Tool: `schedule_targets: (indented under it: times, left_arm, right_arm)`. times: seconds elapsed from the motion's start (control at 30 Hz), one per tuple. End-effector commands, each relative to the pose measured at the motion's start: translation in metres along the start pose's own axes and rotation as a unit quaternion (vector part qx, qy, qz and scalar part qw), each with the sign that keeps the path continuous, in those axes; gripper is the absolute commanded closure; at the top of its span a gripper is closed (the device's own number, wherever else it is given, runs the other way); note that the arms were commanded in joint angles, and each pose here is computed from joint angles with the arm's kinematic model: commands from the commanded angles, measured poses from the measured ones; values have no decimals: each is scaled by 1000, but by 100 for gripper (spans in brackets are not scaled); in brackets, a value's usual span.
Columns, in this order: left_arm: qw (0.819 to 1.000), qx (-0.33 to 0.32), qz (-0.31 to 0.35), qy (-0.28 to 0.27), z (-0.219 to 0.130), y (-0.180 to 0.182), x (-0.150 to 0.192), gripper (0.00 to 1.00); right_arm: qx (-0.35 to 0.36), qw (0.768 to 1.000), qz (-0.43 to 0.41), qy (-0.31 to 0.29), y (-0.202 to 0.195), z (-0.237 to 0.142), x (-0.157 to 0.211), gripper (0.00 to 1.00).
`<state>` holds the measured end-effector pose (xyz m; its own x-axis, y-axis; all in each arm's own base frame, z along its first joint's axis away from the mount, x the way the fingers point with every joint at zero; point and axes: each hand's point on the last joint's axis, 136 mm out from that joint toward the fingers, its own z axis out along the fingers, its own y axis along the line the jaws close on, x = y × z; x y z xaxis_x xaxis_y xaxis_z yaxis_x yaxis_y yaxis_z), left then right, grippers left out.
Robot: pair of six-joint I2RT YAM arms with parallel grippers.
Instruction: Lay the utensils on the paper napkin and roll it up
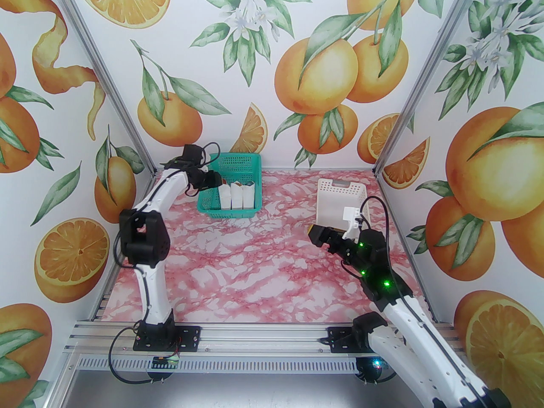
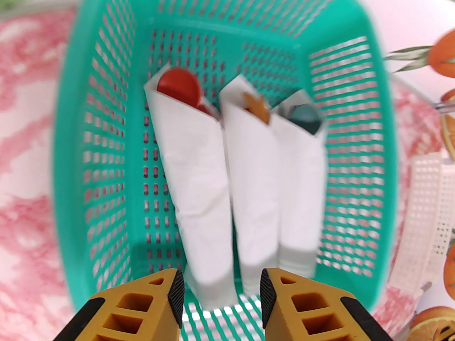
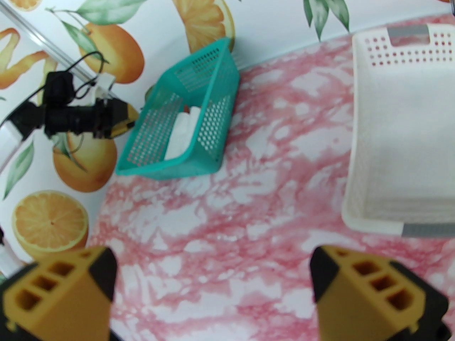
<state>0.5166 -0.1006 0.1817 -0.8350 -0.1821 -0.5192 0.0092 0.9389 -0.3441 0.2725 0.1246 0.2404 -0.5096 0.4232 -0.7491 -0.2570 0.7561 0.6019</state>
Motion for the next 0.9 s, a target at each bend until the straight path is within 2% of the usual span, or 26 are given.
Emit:
schedule_targets:
  times: [0.0, 0.2, 0.4, 0.67, 0.87]
  left_arm:
    - [997, 7, 29, -69, -50, -11, -16, 53]
    - [990, 17, 55, -130, -112, -13, 0, 50]
    - [972, 18, 83, -220, -181, -10, 14, 43]
    - [936, 11, 151, -318, -259, -13, 41, 18]
    - [916, 3, 171, -362, -295, -15, 65, 8]
  right_arm:
    - [28, 999, -13, -12, -2, -11, -12, 4]
    - [41, 998, -30, -25, 6, -28, -28, 2]
    - [74, 995, -48, -49, 8, -49, -46, 0]
    - [103, 989, -50, -89, 6, -71, -62, 0]
    - [133, 984, -50, -110, -2, -85, -66, 0]
